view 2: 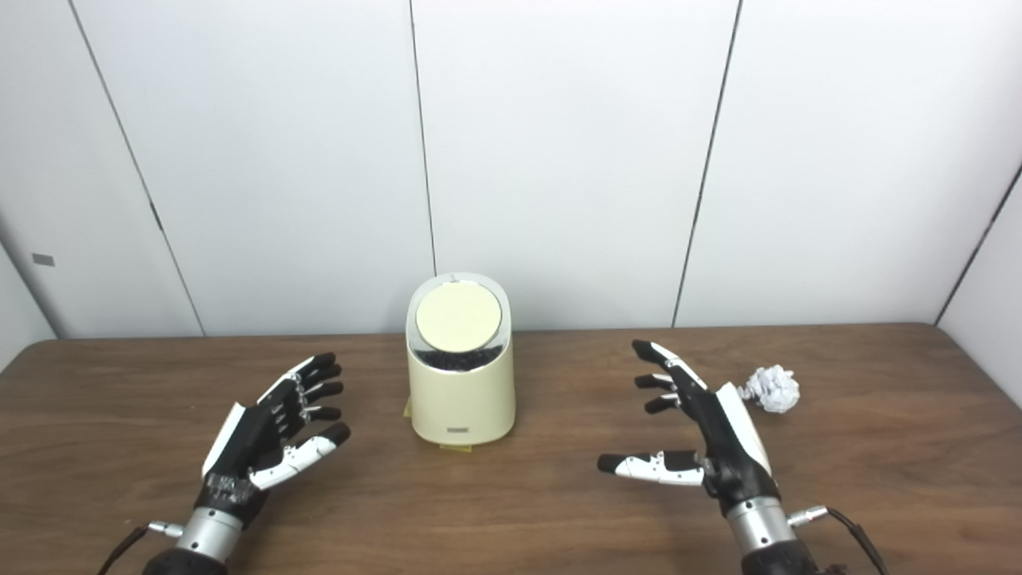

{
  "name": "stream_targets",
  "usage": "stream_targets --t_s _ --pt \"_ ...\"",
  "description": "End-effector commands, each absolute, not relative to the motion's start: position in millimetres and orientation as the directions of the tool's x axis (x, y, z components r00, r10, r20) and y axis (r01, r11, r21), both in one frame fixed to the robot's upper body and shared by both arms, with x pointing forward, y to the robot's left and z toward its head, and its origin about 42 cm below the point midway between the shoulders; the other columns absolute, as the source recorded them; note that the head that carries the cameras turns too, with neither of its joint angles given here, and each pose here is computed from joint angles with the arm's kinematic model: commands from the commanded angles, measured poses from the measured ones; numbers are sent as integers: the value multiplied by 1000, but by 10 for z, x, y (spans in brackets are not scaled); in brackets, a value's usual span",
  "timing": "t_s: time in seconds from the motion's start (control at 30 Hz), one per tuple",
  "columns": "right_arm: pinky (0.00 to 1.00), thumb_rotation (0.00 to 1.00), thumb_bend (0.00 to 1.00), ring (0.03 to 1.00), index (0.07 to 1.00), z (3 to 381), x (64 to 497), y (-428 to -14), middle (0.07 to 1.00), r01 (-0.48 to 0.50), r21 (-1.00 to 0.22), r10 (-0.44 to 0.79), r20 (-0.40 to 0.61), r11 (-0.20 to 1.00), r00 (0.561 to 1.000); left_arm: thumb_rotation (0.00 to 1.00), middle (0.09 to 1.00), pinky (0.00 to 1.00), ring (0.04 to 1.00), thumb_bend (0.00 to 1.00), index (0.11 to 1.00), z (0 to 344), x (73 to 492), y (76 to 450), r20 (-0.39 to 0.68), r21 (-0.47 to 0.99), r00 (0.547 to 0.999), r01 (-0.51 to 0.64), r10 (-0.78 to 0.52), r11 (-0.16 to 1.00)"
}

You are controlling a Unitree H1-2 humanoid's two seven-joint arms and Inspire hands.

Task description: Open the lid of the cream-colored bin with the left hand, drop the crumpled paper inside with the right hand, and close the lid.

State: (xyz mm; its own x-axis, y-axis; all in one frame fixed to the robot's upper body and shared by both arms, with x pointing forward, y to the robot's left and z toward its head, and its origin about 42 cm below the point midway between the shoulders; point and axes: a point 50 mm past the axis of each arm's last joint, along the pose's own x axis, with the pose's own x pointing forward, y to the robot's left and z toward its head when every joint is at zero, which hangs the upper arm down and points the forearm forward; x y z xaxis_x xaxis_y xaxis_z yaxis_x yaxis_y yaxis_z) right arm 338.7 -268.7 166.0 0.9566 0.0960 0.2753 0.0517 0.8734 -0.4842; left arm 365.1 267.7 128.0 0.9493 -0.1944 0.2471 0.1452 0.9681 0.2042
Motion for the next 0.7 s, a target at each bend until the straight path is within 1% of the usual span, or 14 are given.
stream_targets --t_s 0.0,0.17,0.47,0.6,0.67 --pt "613 180 803 760 856 1883 3453 -2698 872 86 -477 110 369 875 923 336 870 720 834 797 905 1421 3727 2693 312 214 929 134 -197 968" --pt "613 166 808 758 855 1888 3450 -2698 870 90 -474 103 366 876 925 323 868 712 830 785 903 1428 3727 2688 313 213 929 134 -198 968" --pt "607 168 796 759 856 1879 3460 -2706 871 86 -481 115 373 872 921 331 866 719 824 784 902 1458 3739 2679 321 229 926 129 -199 965" --pt "603 178 800 757 855 1875 3465 -2710 869 85 -481 115 371 873 922 357 864 770 827 789 899 1595 3761 2625 349 248 918 106 -191 963" --pt "603 166 798 757 853 1876 3468 -2710 871 86 -481 115 373 872 921 331 859 761 825 789 893 1708 3778 2572 370 250 911 92 -183 964"
